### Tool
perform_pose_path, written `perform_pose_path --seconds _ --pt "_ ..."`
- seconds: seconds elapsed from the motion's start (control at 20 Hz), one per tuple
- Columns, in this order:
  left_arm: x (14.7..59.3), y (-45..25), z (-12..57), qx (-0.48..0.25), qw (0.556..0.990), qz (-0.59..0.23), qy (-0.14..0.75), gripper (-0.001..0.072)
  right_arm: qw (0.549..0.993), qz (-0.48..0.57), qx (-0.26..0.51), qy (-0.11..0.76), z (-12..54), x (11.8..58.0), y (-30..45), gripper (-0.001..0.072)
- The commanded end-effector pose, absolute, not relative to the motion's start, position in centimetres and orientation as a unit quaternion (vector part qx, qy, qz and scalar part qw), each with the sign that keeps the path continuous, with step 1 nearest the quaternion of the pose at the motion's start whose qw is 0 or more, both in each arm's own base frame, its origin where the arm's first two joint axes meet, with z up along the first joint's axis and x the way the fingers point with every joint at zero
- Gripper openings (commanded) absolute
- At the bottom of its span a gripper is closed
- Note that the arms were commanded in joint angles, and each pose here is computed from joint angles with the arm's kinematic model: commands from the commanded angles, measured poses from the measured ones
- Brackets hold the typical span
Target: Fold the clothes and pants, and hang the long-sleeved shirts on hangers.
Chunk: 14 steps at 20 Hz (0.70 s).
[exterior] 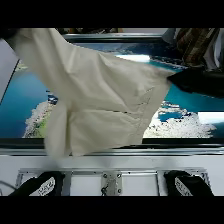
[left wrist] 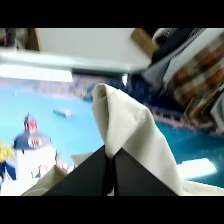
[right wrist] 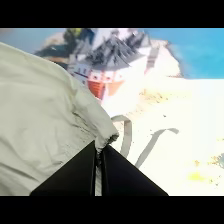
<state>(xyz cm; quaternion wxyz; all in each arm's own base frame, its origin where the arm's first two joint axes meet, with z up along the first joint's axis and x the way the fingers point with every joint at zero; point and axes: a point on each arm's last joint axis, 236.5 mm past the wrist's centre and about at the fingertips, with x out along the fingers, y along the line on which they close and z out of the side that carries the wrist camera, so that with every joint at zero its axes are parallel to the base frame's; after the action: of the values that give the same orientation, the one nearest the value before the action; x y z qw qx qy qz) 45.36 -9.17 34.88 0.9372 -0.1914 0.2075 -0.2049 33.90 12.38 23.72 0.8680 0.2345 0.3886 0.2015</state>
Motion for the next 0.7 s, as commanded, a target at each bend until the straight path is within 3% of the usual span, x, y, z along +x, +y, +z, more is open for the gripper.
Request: perform_pose_path --seconds 0.0,0.15,0.2,0.25,0.3,0.35,0.5,0.65 --pt "54.2 -11.3 22.8 -0.226 0.908 -0.194 0.296 0.0007 0.839 0.119 0.237 0.474 13.3 39.2 9.8 0.0019" --pt "59.3 -12.8 16.5 -0.243 0.905 -0.174 0.301 0.0008 0.879 0.086 0.234 0.407 10.2 47.4 7.7 0.0023" --pt "60.1 -13.1 15.5 -0.242 0.905 -0.174 0.305 0.0009 0.89 0.077 0.237 0.382 10.4 49.5 7.1 0.0073" --pt "60.7 -13.2 15.2 -0.242 0.904 -0.175 0.306 0.0177 0.9 0.07 0.24 0.357 10.9 51.3 6.6 0.029" --pt "61.1 -13.2 15.4 -0.239 0.904 -0.178 0.305 0.0598 0.908 0.066 0.241 0.338 11.7 52.4 6.2 0.0505" --pt "61.3 -12.6 16.0 -0.235 0.906 -0.178 0.303 0.072 0.915 0.064 0.24 0.317 12.9 53.1 5.8 0.06" --pt "59.6 -8.7 18.0 -0.215 0.902 -0.175 0.33 0.072 0.93 0.059 0.24 0.272 17.3 52.9 4.3 0.0598" --pt "54.4 -2.3 14.7 -0.145 0.883 -0.122 0.429 0.0705 0.937 0.082 0.203 0.273 20.3 49.6 4.9 0.0598"
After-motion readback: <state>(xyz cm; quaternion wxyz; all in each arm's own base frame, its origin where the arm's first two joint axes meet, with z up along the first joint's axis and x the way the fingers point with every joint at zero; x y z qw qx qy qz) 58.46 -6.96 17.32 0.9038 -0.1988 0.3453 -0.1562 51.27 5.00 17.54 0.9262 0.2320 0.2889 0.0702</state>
